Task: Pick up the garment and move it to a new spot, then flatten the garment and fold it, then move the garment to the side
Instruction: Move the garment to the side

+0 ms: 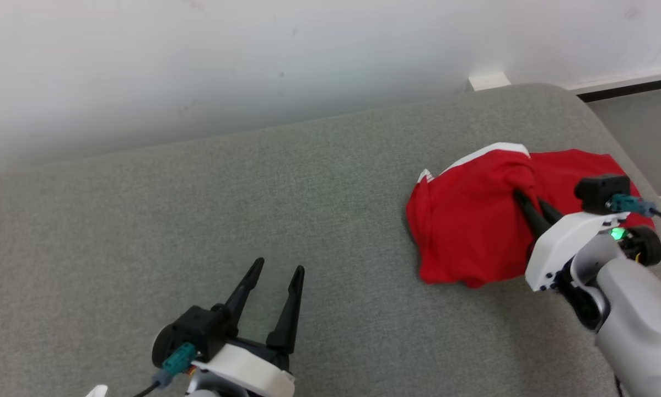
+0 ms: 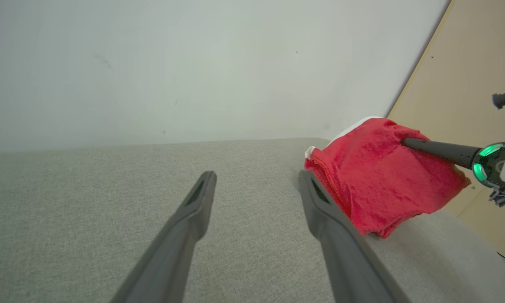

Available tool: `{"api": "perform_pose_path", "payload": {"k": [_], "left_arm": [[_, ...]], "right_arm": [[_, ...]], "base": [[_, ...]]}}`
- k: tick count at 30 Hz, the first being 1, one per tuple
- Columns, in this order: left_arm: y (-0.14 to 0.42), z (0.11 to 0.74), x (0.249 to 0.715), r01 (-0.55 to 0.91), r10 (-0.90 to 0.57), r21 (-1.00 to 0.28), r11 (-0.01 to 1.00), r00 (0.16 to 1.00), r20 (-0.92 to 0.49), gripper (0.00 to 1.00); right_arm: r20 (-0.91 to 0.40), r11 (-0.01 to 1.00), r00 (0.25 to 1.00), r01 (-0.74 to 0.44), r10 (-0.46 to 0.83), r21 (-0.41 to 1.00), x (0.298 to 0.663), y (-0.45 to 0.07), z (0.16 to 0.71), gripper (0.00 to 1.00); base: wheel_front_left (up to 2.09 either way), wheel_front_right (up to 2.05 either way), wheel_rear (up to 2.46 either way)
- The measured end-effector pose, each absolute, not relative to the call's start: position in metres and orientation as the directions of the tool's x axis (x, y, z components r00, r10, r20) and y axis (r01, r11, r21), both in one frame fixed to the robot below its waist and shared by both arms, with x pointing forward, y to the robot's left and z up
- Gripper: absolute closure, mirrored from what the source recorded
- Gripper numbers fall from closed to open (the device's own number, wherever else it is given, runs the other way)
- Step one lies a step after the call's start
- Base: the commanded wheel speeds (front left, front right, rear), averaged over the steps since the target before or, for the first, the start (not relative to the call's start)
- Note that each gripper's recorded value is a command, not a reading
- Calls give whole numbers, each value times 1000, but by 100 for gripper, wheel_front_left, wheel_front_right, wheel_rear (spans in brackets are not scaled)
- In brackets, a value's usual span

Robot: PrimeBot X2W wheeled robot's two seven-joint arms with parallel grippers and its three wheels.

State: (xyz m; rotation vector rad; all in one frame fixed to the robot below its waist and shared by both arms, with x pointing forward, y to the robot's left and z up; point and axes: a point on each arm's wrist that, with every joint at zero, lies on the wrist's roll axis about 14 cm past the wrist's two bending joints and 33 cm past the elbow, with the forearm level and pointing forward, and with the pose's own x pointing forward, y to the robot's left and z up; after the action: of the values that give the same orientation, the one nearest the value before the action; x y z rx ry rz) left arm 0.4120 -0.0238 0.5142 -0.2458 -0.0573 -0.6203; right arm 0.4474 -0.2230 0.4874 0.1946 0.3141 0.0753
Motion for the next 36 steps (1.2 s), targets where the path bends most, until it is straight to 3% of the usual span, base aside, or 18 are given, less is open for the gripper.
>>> {"api": "perform_pose_path", "payload": {"k": [12, 20, 21, 22, 30, 36], "left_arm": [[8, 473, 444, 500, -503, -212, 840, 863, 43, 0], [21, 456, 456, 466, -475, -219, 857, 880, 12, 0], [22, 453, 457, 462, -473, -221, 859, 881, 6, 0], [23, 451, 457, 459, -471, -222, 860, 882, 1, 0], [31, 456, 457, 445, -454, -211, 871, 891, 6, 0], [43, 481, 449, 421, -419, -192, 887, 906, 51, 0]], "right_arm": [[-346, 993, 937, -79, 44, -88, 494, -285, 484, 100], [-440, 985, 897, -40, -39, -169, 495, -320, 442, 100], [-446, 985, 893, -26, -53, -170, 495, -324, 438, 61], [-456, 985, 887, -11, -70, -172, 494, -329, 433, 0], [-464, 974, 870, 75, -169, -214, 479, -354, 422, 0], [-323, 970, 927, 129, -191, -204, 480, -362, 469, 0]], "base": [[0, 0, 0], [0, 0, 0], [0, 0, 0], [0, 0, 0], [0, 0, 0], [0, 0, 0]]}}
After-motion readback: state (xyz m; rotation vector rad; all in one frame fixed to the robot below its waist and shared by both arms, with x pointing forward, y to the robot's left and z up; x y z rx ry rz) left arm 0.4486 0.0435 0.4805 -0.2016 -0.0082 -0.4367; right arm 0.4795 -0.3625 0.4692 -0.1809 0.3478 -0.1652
